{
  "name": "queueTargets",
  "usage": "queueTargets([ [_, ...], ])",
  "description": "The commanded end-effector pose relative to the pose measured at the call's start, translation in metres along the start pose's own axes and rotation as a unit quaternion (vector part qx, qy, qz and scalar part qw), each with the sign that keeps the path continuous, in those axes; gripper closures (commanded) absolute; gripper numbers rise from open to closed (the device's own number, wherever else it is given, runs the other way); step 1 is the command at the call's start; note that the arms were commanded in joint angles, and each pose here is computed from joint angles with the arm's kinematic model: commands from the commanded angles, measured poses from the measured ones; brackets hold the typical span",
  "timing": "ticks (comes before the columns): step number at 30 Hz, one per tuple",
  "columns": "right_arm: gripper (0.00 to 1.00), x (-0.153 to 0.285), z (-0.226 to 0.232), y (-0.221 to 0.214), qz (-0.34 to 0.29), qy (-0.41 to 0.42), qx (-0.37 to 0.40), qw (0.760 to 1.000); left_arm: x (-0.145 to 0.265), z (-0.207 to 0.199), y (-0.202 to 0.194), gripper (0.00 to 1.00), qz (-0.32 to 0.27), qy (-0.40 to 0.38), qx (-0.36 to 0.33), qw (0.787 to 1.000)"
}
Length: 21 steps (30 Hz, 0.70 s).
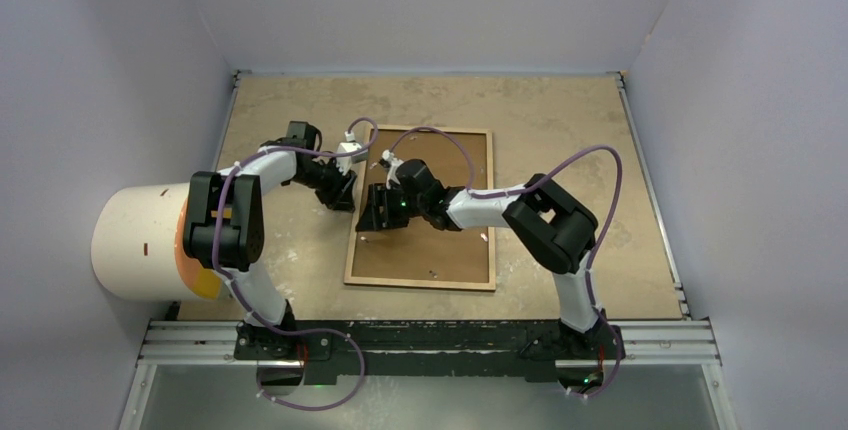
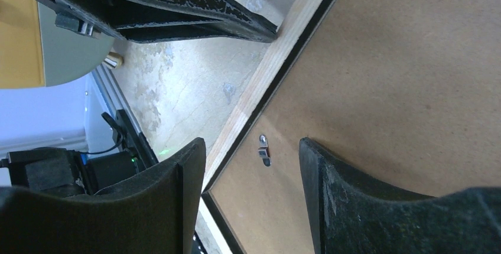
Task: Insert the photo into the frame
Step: Install the photo frame at the center of the board.
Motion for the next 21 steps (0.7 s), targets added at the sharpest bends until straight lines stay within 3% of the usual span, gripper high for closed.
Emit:
queueTargets([
  [1, 0.39, -0.003, 0.015, -0.001, 0.008, 0.027, 0.003, 1.0, -0.001, 0.002, 0.007, 0.7, -0.016, 0.001, -0.012, 1.0],
  [21, 0.4, -0.011, 0.023, -0.023, 0.034, 0.042, -0.022, 0.998, 0.0, 0.004, 0.009, 0.72, -0.018, 0.012, -0.014, 1.0],
])
Point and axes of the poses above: each gripper's point midway between its finger pads, its own x axis back along the fingers, its own z axis along the line the jaws close on, y = z × x, the point moved 6 cm from there along x, back along the fingers, and after that the axes turned 15 degrees about x, right-handed, at the moved point
